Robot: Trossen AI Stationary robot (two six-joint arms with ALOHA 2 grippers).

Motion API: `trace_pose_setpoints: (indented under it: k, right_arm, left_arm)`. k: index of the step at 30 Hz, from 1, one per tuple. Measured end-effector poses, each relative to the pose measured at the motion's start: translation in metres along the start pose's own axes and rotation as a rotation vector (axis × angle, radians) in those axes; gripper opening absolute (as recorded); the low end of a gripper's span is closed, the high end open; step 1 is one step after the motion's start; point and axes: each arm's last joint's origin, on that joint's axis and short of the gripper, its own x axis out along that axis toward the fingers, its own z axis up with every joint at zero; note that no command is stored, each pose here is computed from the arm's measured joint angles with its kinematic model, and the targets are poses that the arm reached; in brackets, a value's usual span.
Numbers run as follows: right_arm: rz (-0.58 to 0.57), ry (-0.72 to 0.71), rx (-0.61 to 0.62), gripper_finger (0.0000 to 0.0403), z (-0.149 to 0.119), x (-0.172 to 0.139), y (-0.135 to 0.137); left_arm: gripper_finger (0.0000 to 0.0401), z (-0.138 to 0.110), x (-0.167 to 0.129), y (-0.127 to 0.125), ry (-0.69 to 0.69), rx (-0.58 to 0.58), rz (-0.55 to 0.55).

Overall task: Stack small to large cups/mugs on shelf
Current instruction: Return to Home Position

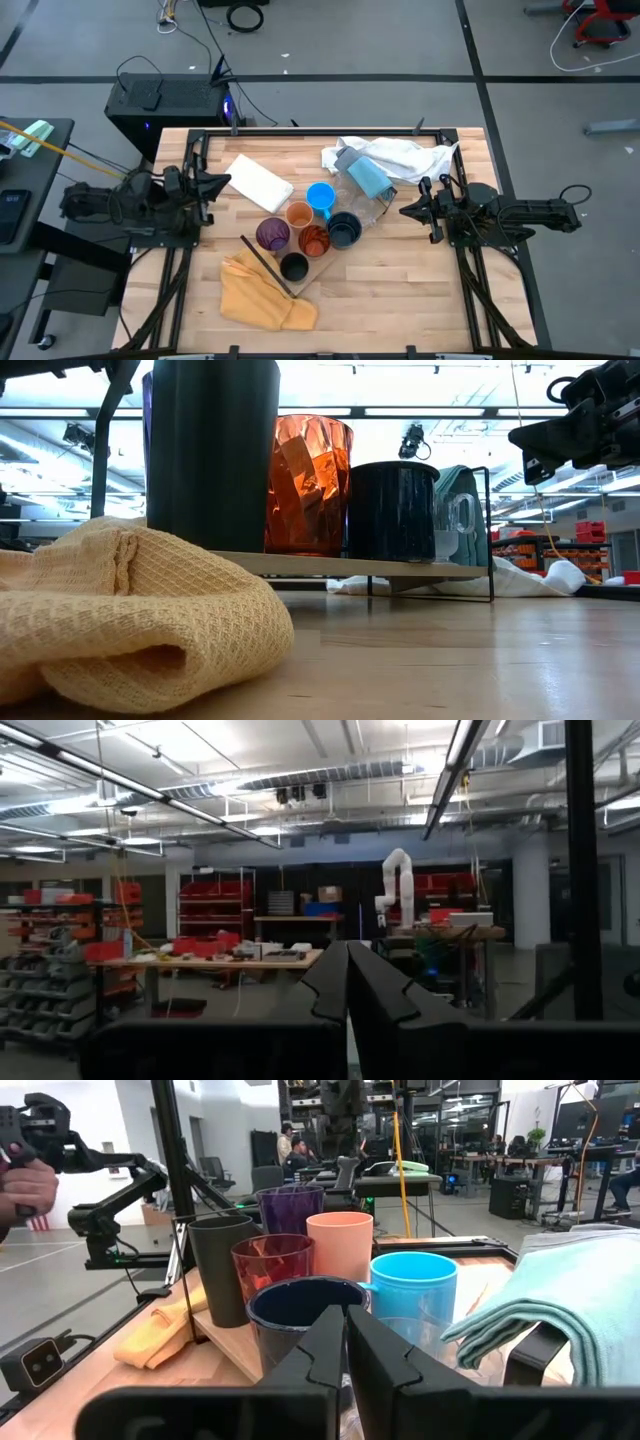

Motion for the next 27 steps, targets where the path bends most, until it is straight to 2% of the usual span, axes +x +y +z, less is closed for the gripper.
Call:
trace_pose_setpoints:
  k: [4,9,13,17,22,27]
  right_arm:
    - [0.0,0.0,0.0,0.0023,0.0,0.0,0.0]
    - [0.0,0.0,0.0,0.0023,0.0,0.0,0.0]
    - [0.0,0.0,0.0,0.0023,0.0,0.0,0.0]
    - [0.0,0.0,0.0,0.0023,0.0,0.0,0.0]
    - [0.0,0.0,0.0,0.0023,0.0,0.0,0.0]
    - [0.0,0.0,0.0,0.0023,0.0,0.0,0.0]
  left_arm:
    - [0.0017,0.0,-0.002,0.007,-0.007,0.001,-0.024]
    - [0.0006,-0.003,0.0,0.013,0.01,-0.026,-0.032]
    - [0.0009,-0.019,-0.002,0.018,0.021,-0.063,-0.019]
    - [0.0017,-0.033,-0.008,0.018,-0.075,-0.107,-0.034]
    - [0.0007,-0.045,-0.019,0.018,-0.214,-0.102,-0.046]
    - [0.0014,-0.055,-0.021,0.018,-0.193,-0.119,-0.047]
